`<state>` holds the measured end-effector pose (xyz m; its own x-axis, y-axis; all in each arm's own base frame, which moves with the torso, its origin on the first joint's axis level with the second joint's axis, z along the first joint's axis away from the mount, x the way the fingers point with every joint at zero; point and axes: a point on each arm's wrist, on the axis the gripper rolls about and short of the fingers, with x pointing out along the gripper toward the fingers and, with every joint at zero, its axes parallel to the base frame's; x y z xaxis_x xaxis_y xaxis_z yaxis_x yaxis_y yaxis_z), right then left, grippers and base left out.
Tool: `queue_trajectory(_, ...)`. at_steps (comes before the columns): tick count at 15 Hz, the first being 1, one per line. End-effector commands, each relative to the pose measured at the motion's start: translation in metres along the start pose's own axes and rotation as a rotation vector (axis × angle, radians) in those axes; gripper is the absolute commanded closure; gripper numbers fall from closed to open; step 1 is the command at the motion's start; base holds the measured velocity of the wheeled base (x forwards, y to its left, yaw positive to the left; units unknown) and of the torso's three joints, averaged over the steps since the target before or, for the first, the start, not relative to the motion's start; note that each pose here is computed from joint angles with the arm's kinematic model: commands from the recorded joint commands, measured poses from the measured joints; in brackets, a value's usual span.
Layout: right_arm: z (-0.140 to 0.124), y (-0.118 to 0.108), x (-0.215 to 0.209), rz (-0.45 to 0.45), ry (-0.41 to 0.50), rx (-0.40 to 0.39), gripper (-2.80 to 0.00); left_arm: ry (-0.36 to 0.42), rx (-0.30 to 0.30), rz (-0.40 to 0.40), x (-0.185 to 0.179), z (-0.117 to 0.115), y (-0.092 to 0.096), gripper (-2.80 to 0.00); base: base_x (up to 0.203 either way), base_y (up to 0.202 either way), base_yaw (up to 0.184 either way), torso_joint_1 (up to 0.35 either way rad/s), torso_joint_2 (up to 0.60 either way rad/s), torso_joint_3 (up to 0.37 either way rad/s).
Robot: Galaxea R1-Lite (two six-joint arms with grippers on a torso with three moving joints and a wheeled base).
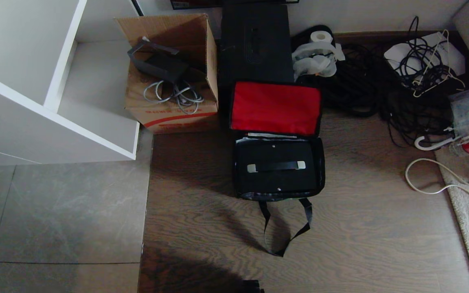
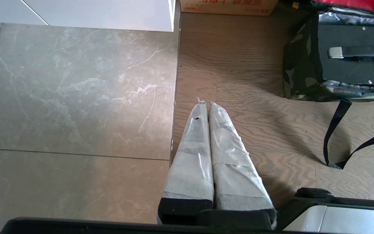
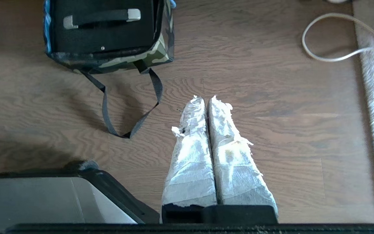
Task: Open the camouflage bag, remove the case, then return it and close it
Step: Grip the handle
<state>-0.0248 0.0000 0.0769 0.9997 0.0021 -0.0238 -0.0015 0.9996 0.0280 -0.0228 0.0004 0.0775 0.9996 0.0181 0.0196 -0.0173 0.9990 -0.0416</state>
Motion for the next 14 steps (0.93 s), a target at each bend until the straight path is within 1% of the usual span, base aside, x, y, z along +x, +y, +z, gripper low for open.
queue_trajectory(1,0.000,0.000,0.000,0.007,0.008,-0.025,0.00,0.009,0.000,0.001,0.001,-0.003,0.000,0.00,0.000,0.000,0.000,0.000,0.00,0.000)
queue_trajectory(3,0.002,0.000,-0.002,0.001,0.012,-0.048,0.00,0.009,0.000,0.001,0.001,-0.003,0.000,0.00,0.000,0.000,0.000,0.000,0.00,0.000)
queue_trajectory(4,0.009,0.000,-0.004,0.005,0.017,-0.049,0.00,0.009,0.000,0.001,0.001,-0.003,0.000,0.00,0.000,0.000,0.000,0.000,0.00,0.000)
queue_trajectory(5,0.022,0.001,-0.007,0.008,0.027,-0.044,0.00,0.009,0.000,0.001,0.001,-0.003,0.000,0.00,0.000,0.000,0.000,0.000,0.00,0.000)
queue_trajectory(6,0.043,0.002,-0.009,0.012,0.051,-0.038,0.00,0.009,0.000,0.001,0.001,-0.003,0.000,0.00,0.000,0.000,0.000,0.000,0.00,0.000)
queue_trajectory(7,0.069,0.003,-0.007,0.033,0.094,-0.025,0.00,0.009,0.000,0.001,0.001,-0.003,0.000,0.00,0.000,0.000,0.000,0.000,0.00,0.000)
queue_trajectory(8,0.095,0.004,0.003,0.058,0.157,-0.012,0.00,0.009,0.000,0.001,0.001,-0.003,0.000,0.00,0.000,0.000,0.000,0.000,0.00,0.000)
queue_trajectory(9,0.119,0.005,0.021,0.093,0.246,0.002,0.00,0.009,0.000,0.001,0.001,-0.003,0.000,0.00,0.000,0.000,0.000,0.000,0.00,0.000)
queue_trajectory(10,0.137,0.007,0.041,0.122,0.325,0.017,0.00,0.009,0.000,0.001,0.001,-0.003,0.000,0.00,0.000,0.000,0.000,0.000,0.00,0.000)
queue_trajectory(11,0.145,0.008,0.066,0.148,0.423,0.034,0.00,0.009,0.000,0.001,0.001,-0.003,0.000,0.00,0.000,0.000,0.000,0.000,0.00,0.000)
queue_trajectory(12,0.144,0.011,0.095,0.182,0.544,0.044,0.00,0.009,0.000,0.001,0.001,-0.003,0.000,0.00,0.000,0.000,0.000,0.000,0.00,0.000)
queue_trajectory(13,0.139,0.015,0.121,0.215,0.657,0.049,0.00,0.009,0.000,0.001,0.001,-0.003,0.000,0.00,0.000,0.000,0.000,0.000,0.00,0.000)
queue_trajectory(14,0.134,0.019,0.141,0.241,0.743,0.048,0.00,0.009,0.000,0.001,0.001,-0.003,0.000,0.00,0.000,0.000,0.000,0.000,0.00,0.000)
